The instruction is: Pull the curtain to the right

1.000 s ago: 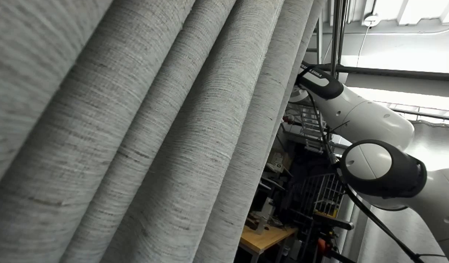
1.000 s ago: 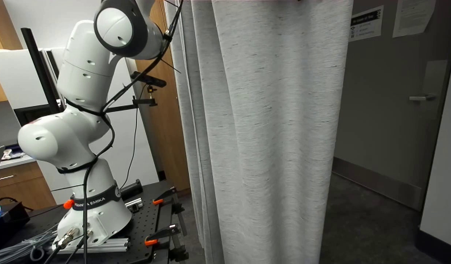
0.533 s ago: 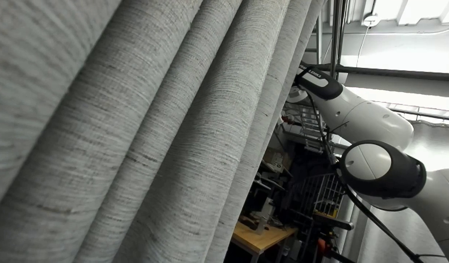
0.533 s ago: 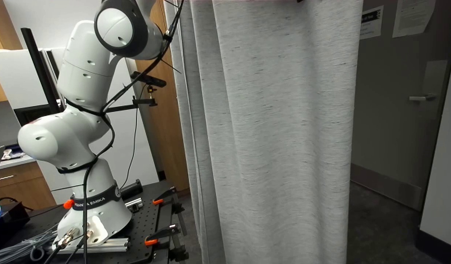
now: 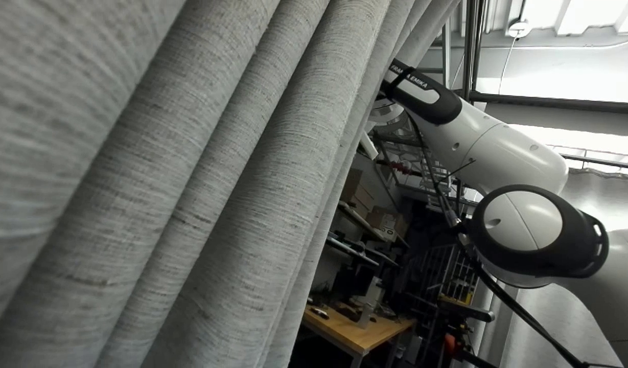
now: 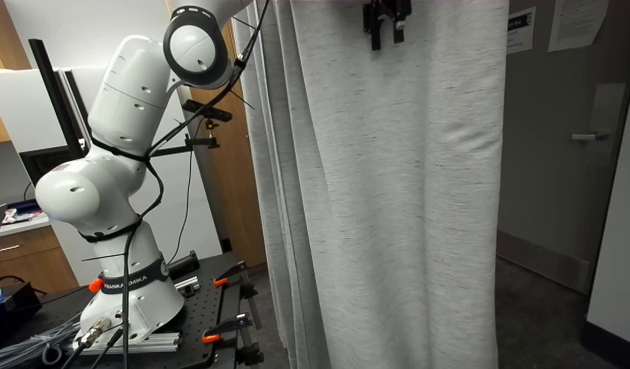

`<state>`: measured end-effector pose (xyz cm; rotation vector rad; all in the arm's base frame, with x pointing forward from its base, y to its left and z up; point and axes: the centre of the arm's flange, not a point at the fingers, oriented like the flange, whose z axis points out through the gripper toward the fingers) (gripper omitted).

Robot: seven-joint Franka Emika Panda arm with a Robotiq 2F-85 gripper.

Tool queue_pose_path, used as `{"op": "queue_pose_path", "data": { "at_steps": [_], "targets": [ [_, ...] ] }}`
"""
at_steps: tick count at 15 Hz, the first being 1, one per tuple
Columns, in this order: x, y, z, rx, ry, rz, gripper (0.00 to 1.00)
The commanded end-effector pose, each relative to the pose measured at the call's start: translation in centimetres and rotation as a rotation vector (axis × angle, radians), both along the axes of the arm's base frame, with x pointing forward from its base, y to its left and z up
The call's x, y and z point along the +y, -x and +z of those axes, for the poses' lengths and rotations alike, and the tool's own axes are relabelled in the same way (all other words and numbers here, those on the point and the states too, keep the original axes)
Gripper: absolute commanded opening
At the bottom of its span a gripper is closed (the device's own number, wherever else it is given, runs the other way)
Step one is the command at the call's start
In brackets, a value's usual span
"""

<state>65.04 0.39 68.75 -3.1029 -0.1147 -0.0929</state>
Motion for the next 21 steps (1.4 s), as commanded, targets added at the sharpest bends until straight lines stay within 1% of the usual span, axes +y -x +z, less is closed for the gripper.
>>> {"op": "queue_pose_path", "data": {
  "at_steps": [1, 2, 5, 11, 13, 15, 19, 20, 21],
  "targets": [
    [-1.1, -3.0, 4.7, 0.090, 0.017, -0.013, 1.00],
    [0.3, 0.7, -0.2, 0.048, 0.009, 0.002, 1.00],
    [-1.0, 1.3, 0.0, 0.068, 0.011, -0.018, 1.00],
    [-1.0, 1.3, 0.0, 0.062, 0.007, -0.023, 1.00],
    [-1.1, 2.3, -0.2, 0.074, 0.028, -0.025, 1.00],
    [-1.4, 3.7, -0.2, 0.068, 0.032, -0.026, 1.00],
    [-1.9, 6.2, -0.8, 0.083, 0.034, -0.036, 1.00],
    [-2.0, 6.5, -0.9, 0.096, 0.023, -0.036, 1.00],
    [-1.9, 6.8, -0.8, 0.120, -0.009, -0.023, 1.00]
  ]
}}
